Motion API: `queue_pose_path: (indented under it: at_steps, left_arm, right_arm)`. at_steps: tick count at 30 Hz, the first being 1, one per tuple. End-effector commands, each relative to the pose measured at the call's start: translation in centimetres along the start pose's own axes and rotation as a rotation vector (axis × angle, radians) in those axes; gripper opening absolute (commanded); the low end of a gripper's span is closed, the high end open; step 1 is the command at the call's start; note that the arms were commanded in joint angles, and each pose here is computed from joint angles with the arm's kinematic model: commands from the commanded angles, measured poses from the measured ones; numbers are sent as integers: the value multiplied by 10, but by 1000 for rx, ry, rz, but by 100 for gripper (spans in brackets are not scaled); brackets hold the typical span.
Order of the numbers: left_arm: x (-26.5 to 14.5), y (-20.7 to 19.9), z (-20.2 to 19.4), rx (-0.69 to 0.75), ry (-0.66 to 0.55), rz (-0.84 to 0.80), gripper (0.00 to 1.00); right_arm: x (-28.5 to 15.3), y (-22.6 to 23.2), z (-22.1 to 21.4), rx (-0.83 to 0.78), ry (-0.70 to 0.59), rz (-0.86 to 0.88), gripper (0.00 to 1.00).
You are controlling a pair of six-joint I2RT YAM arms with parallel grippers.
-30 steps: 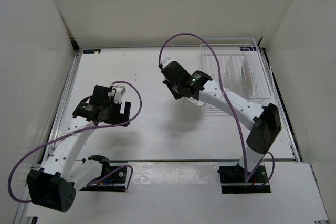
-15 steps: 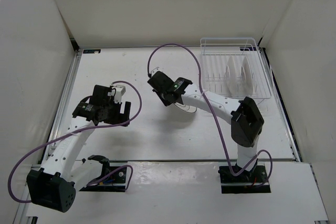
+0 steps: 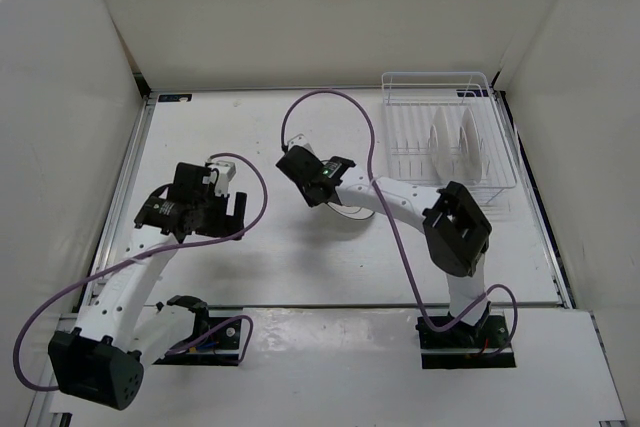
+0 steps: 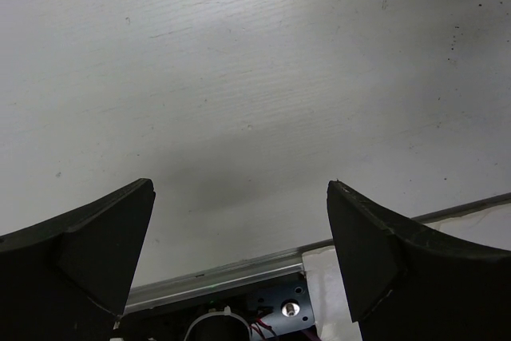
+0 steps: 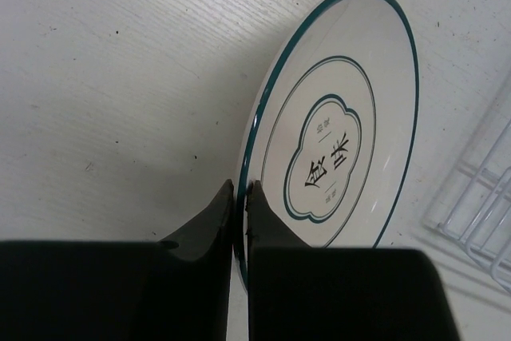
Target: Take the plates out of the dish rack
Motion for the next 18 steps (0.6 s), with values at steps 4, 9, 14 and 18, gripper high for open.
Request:
queue_pose_path:
  at_steps: [4,9,14,18]
  left_arm:
    - [-16,3,10,-14,-71,33,100]
    - [-16,3,10,-14,-71,33,100]
    - [-16,3,10,-14,-72,34,100]
    - [-16,3,10,-14,-68,35,100]
  right_arm:
    - [21,27,-21,134,82,105,1]
    - [30,42,-28,153,120,171,17]
    - [38,49,-33,159,139,191,20]
    - [43,49,-38,155,159,183,20]
Point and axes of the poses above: each gripper's point midway between its finger pads, its own x axis out along the fingers, its own y axis along the line the jaws close on, z = x × y, the point moved 4 cm from there along -x, back along the fingers, and after that the axes turned 1 degree about -x, right-handed, at the moved point
